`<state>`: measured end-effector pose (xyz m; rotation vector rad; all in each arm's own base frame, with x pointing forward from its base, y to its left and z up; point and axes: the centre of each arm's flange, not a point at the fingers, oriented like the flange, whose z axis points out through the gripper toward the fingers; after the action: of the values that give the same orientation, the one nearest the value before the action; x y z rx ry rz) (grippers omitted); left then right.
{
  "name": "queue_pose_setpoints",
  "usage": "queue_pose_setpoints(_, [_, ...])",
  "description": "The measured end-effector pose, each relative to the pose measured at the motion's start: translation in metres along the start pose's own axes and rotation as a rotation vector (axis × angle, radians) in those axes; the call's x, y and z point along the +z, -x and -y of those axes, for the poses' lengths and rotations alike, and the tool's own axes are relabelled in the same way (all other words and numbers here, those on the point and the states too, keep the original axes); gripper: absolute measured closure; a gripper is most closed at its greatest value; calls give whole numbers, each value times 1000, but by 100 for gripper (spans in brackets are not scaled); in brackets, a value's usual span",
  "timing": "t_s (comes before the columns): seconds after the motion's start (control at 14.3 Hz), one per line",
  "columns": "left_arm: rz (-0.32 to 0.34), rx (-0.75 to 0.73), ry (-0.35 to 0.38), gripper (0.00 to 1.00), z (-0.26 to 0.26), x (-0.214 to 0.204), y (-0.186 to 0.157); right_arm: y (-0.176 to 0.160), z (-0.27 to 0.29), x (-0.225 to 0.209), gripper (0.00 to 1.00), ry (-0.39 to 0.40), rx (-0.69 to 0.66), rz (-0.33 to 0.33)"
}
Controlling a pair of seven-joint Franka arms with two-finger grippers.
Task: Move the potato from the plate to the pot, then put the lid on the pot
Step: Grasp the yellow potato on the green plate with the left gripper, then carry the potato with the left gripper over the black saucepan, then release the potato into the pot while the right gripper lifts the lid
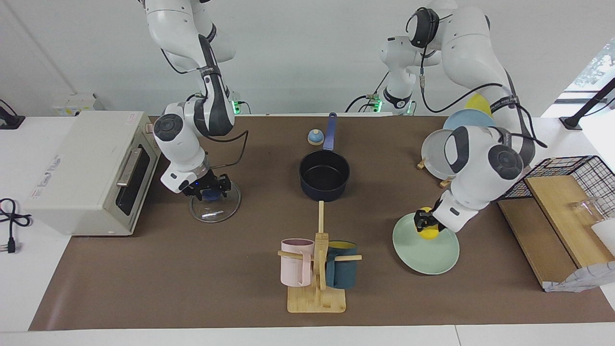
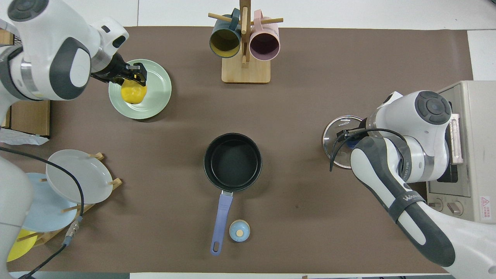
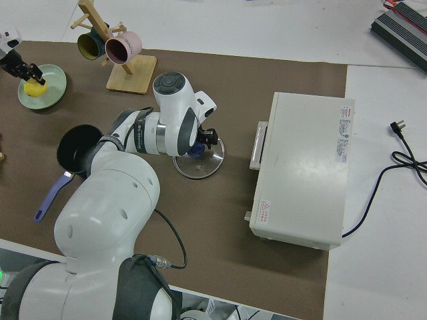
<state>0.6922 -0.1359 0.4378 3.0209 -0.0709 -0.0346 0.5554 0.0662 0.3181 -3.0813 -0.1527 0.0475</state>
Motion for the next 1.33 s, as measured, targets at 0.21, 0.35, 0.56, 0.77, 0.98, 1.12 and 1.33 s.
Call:
queue_pose_setpoints(0.21, [-55, -104, 52, 41, -49, -89, 39, 1, 0, 0, 35, 0, -12, 0])
queue_pose_setpoints(0.35, [-40, -134, 55, 41, -116, -108, 82, 1, 0, 0, 35, 0, -14, 0])
queue_pose_setpoints(0.56, [-45, -113, 64, 41, -203, -65, 139, 1, 2, -1, 35, -1, -20, 0])
queue_pose_setpoints(0.77, [-57, -83, 65, 41, -235, 8, 181, -5, 8, -13, 35, -3, -33, 9])
queue_pose_setpoints(0.98, [-64, -76, 63, 41, -240, 57, 202, -13, 17, -31, 35, -4, -51, 24])
queue_pose_setpoints(1.12, [-66, -68, 59, 41, -240, 80, 214, -20, 21, -55, 35, -2, -63, 71])
queue_pose_setpoints(1.33, [-63, -62, 50, 41, -242, 104, 229, -29, 27, -132, 35, 12, -86, 134])
